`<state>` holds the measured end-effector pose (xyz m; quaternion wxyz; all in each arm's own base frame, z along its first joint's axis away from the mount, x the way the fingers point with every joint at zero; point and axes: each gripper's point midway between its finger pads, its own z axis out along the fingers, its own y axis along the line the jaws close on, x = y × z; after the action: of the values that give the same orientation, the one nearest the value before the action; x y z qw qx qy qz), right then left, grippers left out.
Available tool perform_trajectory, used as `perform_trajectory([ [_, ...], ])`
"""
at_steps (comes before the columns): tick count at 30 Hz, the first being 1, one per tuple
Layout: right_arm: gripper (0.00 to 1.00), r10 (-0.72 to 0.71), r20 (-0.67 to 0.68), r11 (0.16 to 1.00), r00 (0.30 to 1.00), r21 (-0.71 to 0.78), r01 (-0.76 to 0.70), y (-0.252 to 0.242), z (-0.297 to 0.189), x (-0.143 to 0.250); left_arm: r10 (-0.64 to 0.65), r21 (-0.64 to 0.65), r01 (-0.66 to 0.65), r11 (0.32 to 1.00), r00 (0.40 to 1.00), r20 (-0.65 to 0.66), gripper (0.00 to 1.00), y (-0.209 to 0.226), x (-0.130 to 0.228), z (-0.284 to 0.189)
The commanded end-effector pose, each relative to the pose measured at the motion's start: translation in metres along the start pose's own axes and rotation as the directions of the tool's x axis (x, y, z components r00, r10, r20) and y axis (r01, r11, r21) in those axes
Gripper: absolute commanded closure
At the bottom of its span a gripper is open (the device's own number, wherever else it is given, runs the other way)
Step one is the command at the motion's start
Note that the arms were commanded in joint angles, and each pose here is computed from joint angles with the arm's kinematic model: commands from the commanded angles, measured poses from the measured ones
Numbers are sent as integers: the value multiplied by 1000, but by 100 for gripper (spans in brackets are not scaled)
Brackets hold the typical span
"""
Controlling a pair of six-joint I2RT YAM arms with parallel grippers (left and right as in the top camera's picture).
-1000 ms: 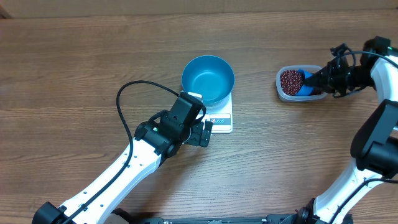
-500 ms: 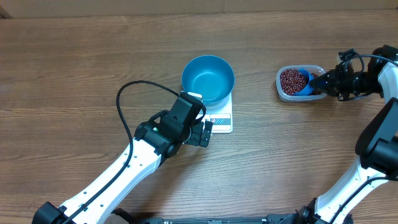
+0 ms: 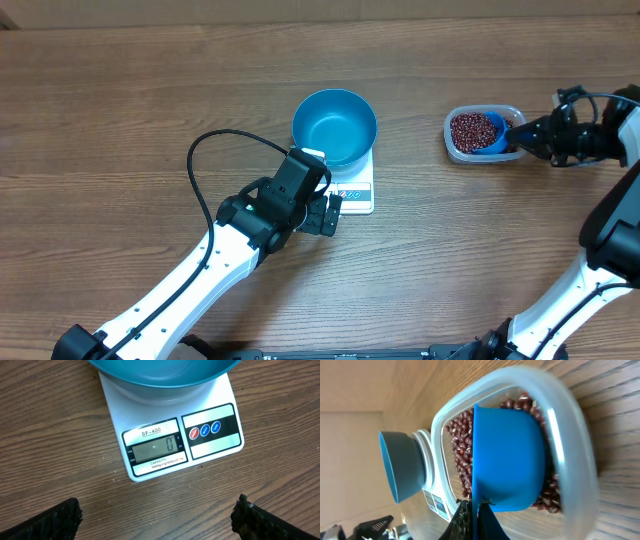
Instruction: Scoop item into bowl and weigh 150g on scale
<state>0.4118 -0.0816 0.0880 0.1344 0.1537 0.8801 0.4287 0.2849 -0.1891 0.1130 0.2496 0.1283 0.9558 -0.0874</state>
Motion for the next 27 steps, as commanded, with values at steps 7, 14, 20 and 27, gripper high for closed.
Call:
perform_trajectory([
  [7, 96, -8, 49, 997, 999, -75, 12, -4, -14, -4, 13, -11, -13, 1000, 1000, -3, 1, 4, 3, 1],
  [14, 96, -6, 52, 997, 999, -81, 10, -3, -15, -4, 13, -12, -13, 1000, 1000, -2, 1, 4, 3, 1],
  [20, 96, -30, 47, 993, 998, -109, 35, 2, -15, -1, 13, -12, -13, 1000, 1000, -2, 0, 4, 3, 1],
  [27, 96, -33, 60, 989, 998, -140, 41, 8, -16, -3, 13, -11, -13, 1000, 1000, -3, 1, 4, 3, 1],
])
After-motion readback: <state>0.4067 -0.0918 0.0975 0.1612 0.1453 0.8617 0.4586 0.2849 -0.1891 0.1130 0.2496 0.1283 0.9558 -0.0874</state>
